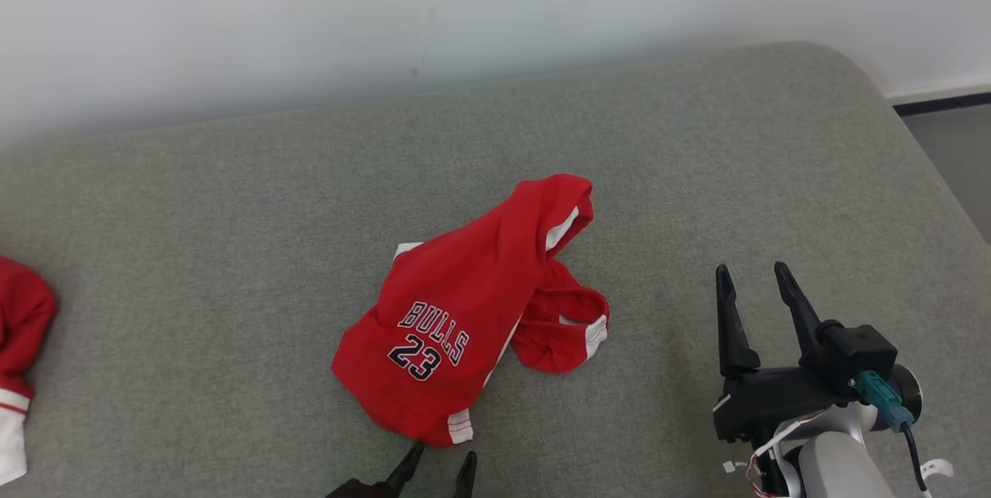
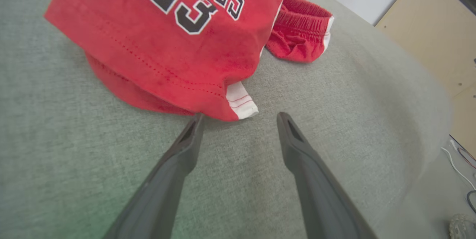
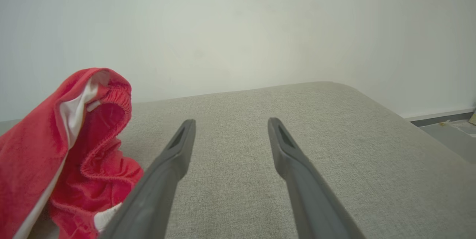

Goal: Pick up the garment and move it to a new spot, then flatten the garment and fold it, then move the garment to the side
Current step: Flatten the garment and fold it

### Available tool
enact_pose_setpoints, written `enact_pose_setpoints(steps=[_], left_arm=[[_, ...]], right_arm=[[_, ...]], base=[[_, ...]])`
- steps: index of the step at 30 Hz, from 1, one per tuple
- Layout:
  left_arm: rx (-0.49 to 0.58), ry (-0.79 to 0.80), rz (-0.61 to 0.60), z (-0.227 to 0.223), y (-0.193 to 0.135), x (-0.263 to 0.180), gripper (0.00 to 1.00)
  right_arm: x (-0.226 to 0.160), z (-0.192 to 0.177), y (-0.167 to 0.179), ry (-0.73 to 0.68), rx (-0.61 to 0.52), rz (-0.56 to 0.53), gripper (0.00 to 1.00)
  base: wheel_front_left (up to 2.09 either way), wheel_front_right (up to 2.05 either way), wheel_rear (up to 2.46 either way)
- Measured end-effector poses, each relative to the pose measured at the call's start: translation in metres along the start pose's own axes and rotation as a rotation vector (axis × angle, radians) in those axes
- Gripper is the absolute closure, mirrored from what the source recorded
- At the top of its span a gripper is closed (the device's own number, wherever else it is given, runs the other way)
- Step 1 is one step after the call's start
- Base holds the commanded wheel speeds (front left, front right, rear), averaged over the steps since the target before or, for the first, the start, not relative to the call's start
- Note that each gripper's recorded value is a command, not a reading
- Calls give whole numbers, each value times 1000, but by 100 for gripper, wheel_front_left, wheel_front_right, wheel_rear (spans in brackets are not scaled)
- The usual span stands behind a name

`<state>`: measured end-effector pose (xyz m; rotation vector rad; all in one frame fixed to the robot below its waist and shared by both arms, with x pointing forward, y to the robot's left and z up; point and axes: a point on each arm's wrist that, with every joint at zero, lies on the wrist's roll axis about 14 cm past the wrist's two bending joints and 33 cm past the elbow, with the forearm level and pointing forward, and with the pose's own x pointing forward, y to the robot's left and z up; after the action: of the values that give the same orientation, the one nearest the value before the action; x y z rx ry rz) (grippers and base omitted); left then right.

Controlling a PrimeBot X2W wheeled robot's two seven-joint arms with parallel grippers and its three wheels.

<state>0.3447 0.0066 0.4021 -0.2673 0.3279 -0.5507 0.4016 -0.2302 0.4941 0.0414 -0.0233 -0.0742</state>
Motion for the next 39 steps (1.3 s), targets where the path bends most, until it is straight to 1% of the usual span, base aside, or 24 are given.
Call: enact_pose_setpoints(steps=[4,9,10,11,12,13,16,20,23,26,30,32,35,37,39], left_arm=[[-2,27,-27,-5,-3,14,0],[-19,47,-18,-11,3,20,0],[-23,49,-16,-12,4,21,5],[-30,45,-13,-11,5,22,33],[-29,36,-14,-8,5,24,80],[-26,25,-18,-4,4,25,100],[-16,-45,-27,18,3,30,100],[-2,-191,-30,64,1,29,100],[9,-317,7,104,11,19,100],[47,-434,44,142,21,5,100],[89,-545,79,177,27,-16,100],[99,-570,96,184,31,-24,100],[97,-594,157,190,47,-38,100],[68,-574,223,180,67,-46,100],[37,-517,285,160,87,-49,100]], right_arm=[[-1,-7,-11,21,-5,-31,0],[-3,-15,-21,43,-9,-60,0],[-3,-16,-22,48,-10,-64,0],[-4,-18,-23,52,-11,-66,0],[-4,-19,-24,54,-11,-70,0],[-4,-19,-25,56,-10,-71,0],[-1,-19,-22,55,-3,-65,0],[1,-20,-17,55,10,-53,0],[1,-24,-9,67,26,-35,0],[4,-22,2,58,42,-6,0],[4,-19,16,52,64,32,0],[3,-18,22,49,71,47,0],[4,-17,32,49,76,73,0],[5,-17,37,48,77,89,0],[5,-19,41,55,79,98,0]], base=[[0,0,0],[0,0,0],[0,0,0],[0,0,0],[0,0,0],[0,0,0],[0,0,0],[0,0,0],[0,0,0],[0,0,0],[0,0,0],[0,0,0],[0,0,0],[0,0,0],[0,0,0]])
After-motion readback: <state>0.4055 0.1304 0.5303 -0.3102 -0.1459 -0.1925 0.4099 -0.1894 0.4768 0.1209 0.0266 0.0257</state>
